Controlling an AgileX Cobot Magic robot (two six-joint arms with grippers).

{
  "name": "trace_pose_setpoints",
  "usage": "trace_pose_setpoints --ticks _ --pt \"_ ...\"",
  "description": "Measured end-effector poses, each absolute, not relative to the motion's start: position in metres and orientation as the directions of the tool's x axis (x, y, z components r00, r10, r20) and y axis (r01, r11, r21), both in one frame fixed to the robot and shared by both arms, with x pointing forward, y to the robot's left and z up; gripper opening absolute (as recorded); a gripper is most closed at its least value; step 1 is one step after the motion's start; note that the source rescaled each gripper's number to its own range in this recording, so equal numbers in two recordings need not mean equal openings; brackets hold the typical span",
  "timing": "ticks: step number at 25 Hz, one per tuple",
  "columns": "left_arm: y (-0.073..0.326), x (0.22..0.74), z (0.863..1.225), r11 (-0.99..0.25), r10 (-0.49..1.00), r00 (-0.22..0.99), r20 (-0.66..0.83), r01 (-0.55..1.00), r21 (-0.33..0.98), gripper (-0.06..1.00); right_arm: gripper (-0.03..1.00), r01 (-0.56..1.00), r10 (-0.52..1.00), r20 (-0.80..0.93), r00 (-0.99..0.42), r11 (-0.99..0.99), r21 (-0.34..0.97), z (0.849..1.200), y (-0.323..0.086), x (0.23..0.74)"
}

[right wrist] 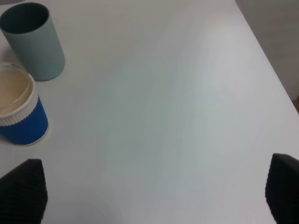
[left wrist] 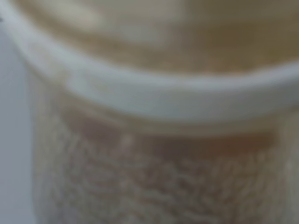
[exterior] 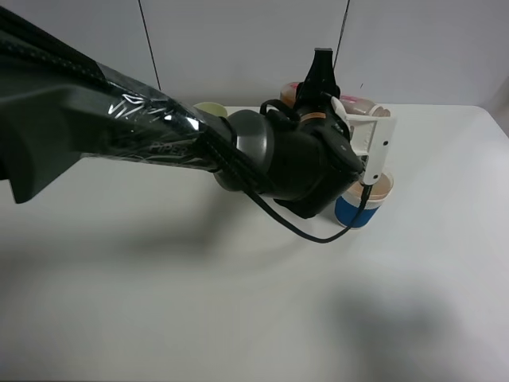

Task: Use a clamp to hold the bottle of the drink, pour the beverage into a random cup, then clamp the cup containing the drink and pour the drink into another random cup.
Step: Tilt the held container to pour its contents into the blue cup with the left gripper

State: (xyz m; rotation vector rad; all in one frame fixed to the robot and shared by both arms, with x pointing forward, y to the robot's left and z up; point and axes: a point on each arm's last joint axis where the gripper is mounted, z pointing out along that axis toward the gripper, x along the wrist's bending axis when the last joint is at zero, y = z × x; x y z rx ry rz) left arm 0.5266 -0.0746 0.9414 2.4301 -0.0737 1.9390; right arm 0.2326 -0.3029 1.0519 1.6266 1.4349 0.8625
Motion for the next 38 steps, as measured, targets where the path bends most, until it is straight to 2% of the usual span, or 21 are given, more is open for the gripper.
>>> trace_pose_setpoints --ticks 17,38 --pt "-0.0750 0.5268 0.9424 -0.989 -0.136 0.201 0.970 -0.086 -0.121 0.02 0.80 0.458 0.991 -0.009 0.130 -0.052 0.888 1.0519 -0.3029 0.2326" --pt "-0.0736 0.5277 0.9462 -0.979 -0.198 0.158 0.967 -0.076 -0.188 0.02 0.80 0.458 0.991 -0.009 0.130 -0.052 0.888 1.0519 -0.3029 0.2326"
